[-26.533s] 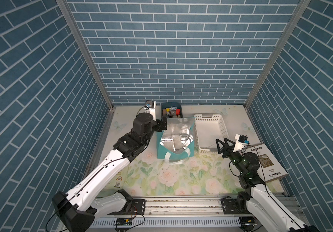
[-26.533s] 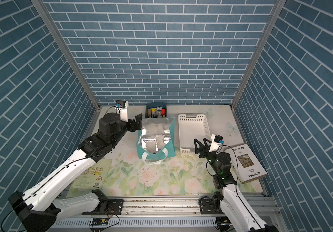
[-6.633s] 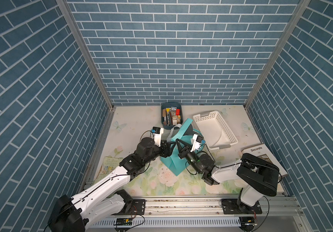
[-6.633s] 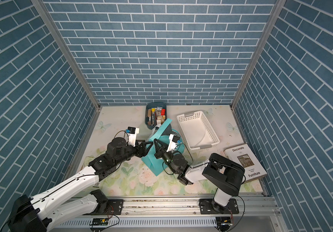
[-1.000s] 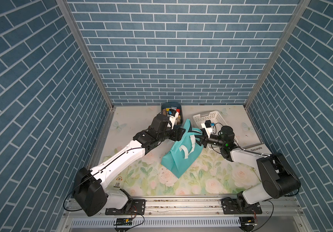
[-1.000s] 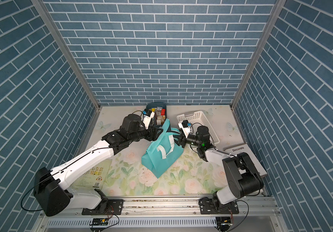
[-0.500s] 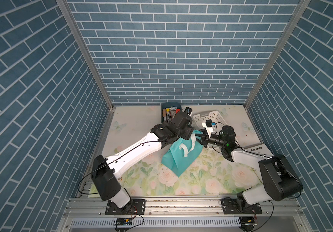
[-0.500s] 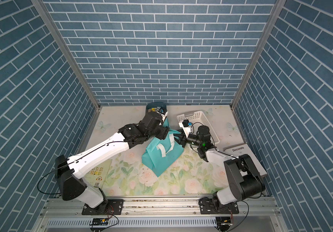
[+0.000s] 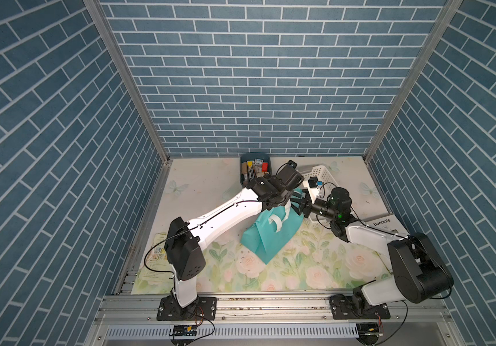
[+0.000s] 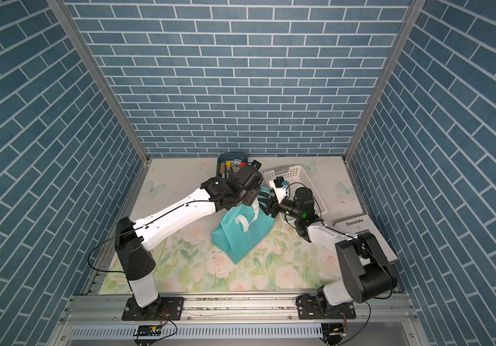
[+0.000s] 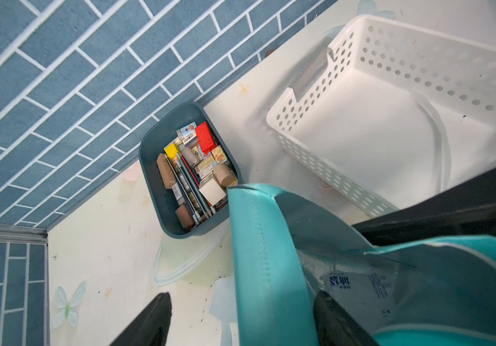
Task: Place the ice pack in the delivery bag
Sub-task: Seal the delivery bag at the center of the board.
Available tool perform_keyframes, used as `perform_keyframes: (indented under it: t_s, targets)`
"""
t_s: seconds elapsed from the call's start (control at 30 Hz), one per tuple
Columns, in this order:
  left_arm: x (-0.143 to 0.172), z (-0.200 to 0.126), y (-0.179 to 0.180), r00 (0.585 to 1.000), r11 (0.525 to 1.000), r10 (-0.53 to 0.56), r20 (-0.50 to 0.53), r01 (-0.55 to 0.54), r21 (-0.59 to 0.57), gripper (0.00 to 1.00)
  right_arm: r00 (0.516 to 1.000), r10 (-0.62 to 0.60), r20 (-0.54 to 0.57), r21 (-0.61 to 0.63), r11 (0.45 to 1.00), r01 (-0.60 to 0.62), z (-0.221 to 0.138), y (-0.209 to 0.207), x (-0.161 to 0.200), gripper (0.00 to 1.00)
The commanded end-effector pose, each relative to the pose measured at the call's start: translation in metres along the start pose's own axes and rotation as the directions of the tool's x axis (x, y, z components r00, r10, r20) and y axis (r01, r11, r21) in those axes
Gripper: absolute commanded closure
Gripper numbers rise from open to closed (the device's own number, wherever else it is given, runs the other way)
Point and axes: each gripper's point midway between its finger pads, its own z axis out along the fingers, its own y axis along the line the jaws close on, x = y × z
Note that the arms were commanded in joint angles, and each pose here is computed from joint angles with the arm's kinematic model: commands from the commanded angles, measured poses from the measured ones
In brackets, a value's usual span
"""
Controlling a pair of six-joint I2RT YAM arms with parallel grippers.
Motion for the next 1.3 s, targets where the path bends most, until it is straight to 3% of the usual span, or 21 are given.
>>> perform_keyframes:
  t_s: [0.0,0.2,0.5,0.63,0.77,0.87,1.27]
  targets:
    - [0.013,0.004,0.001,0.995,0.997,0.066,-0.08,-0.069,-0.033,0.21,1.0,0.003,0.007,0.031,1.0,-0.003,-0.005,-0.002,-0.002,0.39]
    - [0.016,0.016,0.0,0.981,0.989,0.118,-0.155,-0.129,-0.067,0.18,1.0,0.003,0.008,0.037,0.999,-0.003,-0.007,-0.002,-0.002,0.33]
    - [0.008,0.018,0.007,0.974,0.967,0.143,-0.173,-0.175,-0.187,0.19,1.0,0.008,0.014,0.042,0.999,-0.008,-0.008,-0.002,-0.003,0.31]
    - [0.0,0.013,0.0,0.975,0.96,0.161,-0.15,-0.19,-0.205,0.26,1.0,0.009,0.016,0.044,0.999,-0.009,-0.008,-0.002,-0.004,0.32]
    - [-0.006,0.008,-0.005,0.976,0.956,0.175,-0.13,-0.2,-0.214,0.42,1.0,0.012,0.021,0.047,0.999,-0.013,-0.008,-0.002,-0.004,0.32]
    - [-0.011,0.004,-0.004,0.977,0.95,0.178,-0.115,-0.201,-0.238,0.48,1.0,0.011,0.024,0.053,0.999,-0.013,-0.009,-0.003,-0.004,0.32]
    - [-0.014,0.0,-0.002,0.972,0.923,0.21,-0.109,-0.234,-0.307,0.56,0.999,0.01,0.03,0.071,0.997,-0.012,-0.01,-0.005,-0.005,0.31]
